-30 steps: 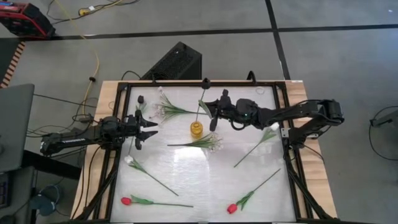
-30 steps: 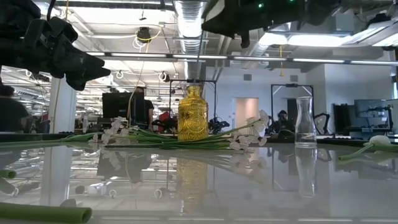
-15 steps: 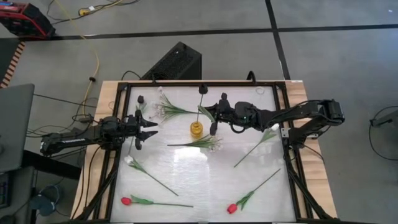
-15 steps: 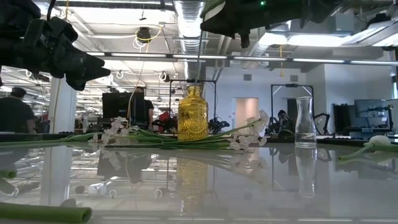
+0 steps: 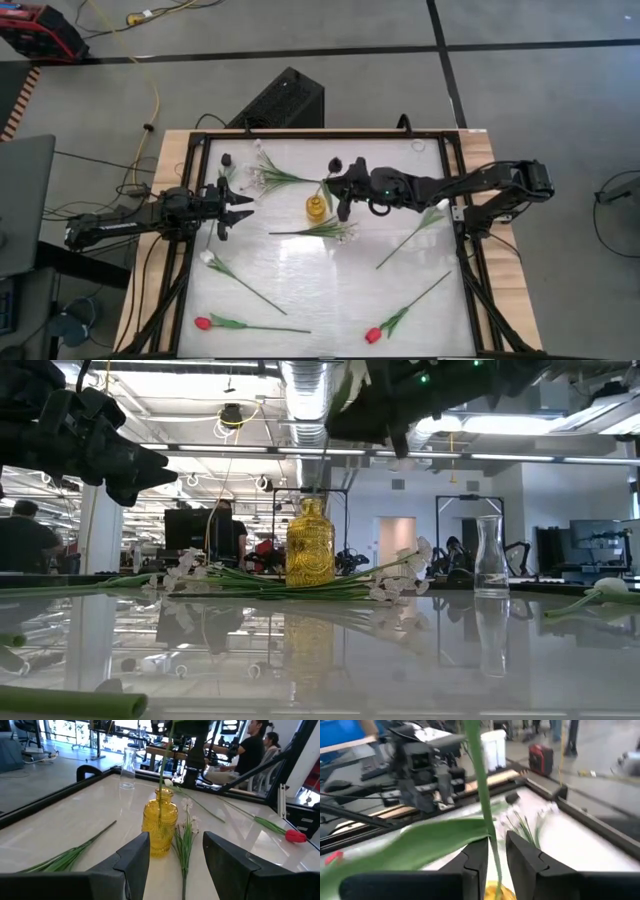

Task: Sort flowers into vase by color
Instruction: Put the right black tulip into the yellow flower vase, then put the black tulip into the yellow flower vase

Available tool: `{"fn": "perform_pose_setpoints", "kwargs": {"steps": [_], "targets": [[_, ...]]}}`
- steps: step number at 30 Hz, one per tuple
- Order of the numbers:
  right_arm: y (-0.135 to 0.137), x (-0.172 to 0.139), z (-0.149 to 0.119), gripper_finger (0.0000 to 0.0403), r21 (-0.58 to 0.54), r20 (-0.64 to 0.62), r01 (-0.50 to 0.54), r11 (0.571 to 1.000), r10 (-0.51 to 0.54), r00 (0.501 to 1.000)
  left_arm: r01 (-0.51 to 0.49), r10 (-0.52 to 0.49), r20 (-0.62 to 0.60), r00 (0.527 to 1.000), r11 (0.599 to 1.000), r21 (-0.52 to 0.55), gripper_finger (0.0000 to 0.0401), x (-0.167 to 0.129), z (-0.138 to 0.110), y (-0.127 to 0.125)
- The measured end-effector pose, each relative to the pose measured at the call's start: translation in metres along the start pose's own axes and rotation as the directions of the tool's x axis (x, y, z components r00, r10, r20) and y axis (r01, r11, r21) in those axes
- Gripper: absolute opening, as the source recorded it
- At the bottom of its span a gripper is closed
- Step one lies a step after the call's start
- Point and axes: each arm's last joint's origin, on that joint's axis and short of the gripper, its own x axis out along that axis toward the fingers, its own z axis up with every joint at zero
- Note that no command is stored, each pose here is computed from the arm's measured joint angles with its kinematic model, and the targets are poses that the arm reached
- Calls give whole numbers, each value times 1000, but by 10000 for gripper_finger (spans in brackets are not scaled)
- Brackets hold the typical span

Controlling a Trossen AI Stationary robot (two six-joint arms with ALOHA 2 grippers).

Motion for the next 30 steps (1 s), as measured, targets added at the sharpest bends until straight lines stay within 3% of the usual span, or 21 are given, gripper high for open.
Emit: {"fn": "perform_pose_setpoints", "kwargs": {"steps": [4, 9, 20, 25, 30], "targets": [[-6, 2, -1, 122, 53, -75, -30, 998, 34, 997, 0, 0, 0, 1000, 1000, -8, 173, 0, 0, 0], [-5, 1, 9, 148, 43, -273, -51, 998, 60, 960, 0, 0, 0, 1000, 1000, -9, 173, 0, 0, 0], [7, -32, 44, 165, -16, -644, 45, 999, -45, 764, 0, 0, 0, 1000, 1000, -11, 173, 0, 0, 0], [27, -46, 41, 160, 59, -728, 21, 998, 29, 685, -6, 6, 0, 1000, 994, -112, 173, 0, 0, 0], [58, -60, 27, 154, 62, -758, -45, 997, 77, 647, -55, 42, -59, 997, 969, -239, 173, 1, -3, 1]]}}
